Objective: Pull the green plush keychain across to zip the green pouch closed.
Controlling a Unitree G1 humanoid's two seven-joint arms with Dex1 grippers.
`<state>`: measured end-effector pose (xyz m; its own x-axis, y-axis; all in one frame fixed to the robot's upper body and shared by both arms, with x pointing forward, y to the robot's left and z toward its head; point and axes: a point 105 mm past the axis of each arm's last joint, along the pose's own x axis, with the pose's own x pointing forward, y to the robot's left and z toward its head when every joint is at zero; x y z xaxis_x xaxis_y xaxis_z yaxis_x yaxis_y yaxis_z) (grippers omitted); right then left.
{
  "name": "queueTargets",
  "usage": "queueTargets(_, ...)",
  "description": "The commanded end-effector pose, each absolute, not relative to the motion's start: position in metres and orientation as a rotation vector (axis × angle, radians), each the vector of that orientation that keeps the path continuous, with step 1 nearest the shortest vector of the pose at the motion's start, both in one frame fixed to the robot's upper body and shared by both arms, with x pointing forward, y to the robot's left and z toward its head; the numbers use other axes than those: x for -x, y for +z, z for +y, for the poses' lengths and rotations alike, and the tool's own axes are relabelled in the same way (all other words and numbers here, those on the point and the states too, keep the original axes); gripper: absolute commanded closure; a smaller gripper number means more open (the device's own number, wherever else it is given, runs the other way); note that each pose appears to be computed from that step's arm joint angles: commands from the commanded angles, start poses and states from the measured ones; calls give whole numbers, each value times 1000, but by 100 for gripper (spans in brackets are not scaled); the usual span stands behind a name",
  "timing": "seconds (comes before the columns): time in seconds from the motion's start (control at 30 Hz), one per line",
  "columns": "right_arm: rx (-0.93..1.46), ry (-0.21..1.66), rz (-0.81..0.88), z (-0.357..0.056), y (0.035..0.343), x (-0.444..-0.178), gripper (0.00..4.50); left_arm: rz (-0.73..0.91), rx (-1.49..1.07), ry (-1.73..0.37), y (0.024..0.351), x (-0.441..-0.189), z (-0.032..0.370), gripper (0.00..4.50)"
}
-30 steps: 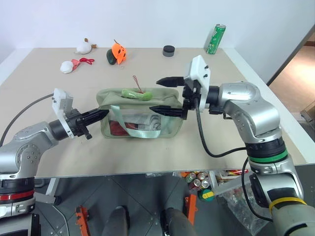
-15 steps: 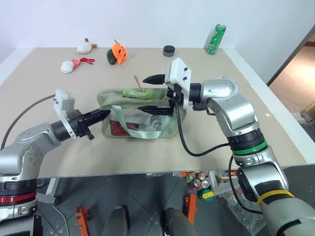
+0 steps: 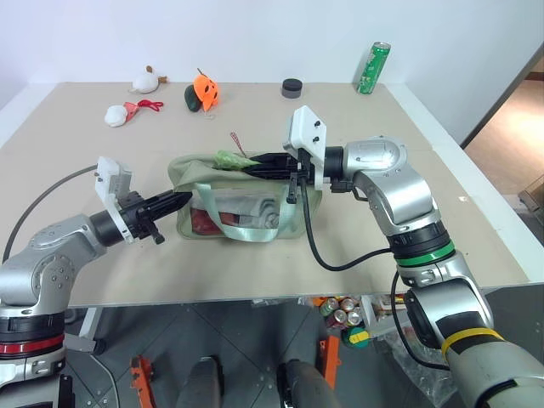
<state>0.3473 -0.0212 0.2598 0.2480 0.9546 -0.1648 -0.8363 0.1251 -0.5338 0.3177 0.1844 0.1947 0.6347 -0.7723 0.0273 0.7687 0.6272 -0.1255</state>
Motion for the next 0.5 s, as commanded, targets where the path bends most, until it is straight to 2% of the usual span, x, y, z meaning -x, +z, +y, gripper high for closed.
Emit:
queueTargets(0.03,616,1315,-304,-24,278,-344,447,73,131,-934,185,-314,171,450)
queueTargets(0.27,672,1191,-287,-47,282,-359,447,75,131,-939,185,-314,170,450)
queueTargets(0.5,898,900,-219,-134,299,-377,447,85,129,-940,182,-316,171,450)
